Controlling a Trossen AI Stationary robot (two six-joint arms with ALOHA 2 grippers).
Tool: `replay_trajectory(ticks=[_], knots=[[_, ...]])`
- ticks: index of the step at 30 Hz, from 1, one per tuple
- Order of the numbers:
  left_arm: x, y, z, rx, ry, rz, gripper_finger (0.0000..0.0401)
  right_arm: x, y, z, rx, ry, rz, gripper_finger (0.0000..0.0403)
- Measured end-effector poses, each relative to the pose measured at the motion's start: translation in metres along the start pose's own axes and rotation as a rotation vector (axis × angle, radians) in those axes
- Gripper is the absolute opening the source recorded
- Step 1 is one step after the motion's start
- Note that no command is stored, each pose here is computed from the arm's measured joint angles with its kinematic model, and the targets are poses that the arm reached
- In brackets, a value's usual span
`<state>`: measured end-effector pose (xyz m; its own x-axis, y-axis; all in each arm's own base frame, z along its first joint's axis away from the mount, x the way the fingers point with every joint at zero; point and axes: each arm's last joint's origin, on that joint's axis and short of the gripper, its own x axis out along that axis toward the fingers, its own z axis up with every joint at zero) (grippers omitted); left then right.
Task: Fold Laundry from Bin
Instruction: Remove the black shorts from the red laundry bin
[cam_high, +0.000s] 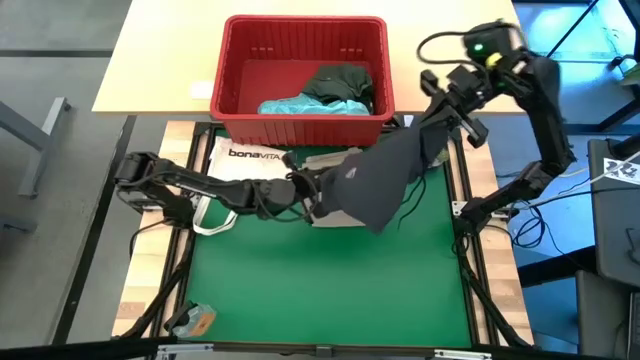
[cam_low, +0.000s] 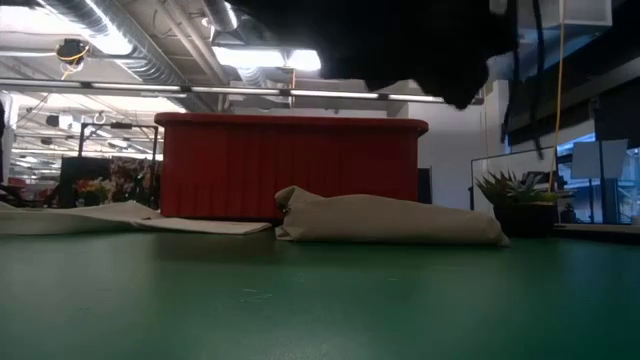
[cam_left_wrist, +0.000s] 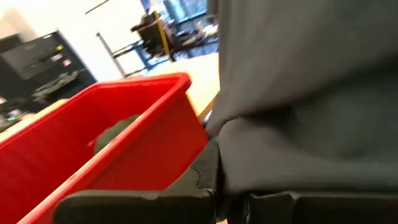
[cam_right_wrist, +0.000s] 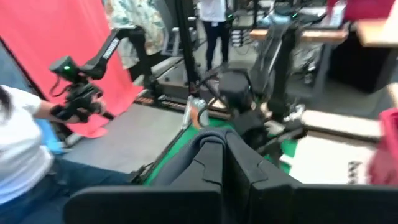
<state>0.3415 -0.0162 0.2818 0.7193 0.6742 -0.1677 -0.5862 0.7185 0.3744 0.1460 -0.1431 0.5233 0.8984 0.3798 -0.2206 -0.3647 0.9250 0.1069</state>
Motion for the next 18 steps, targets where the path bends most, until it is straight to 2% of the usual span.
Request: replay_trajectory(ticks=[5, 10, 18], knots=[[-0.023, 0.004, -0.002, 0.037, 0.086, 0.038, 0.0001, 0.016, -0.029, -0.035, 0.12, 0.041, 0.05, 0.0001], [-0.042, 0.007, -0.009, 0.055, 0.163, 0.011, 0.0, 0.032, -0.057, -0.077, 0.229, 0.078, 0.077, 0.0001], [-0.061, 0.004, -0.027, 0.114, 0.293, -0.038, 0.0, 0.05, -0.086, -0.126, 0.249, 0.089, 0.074, 0.0001]])
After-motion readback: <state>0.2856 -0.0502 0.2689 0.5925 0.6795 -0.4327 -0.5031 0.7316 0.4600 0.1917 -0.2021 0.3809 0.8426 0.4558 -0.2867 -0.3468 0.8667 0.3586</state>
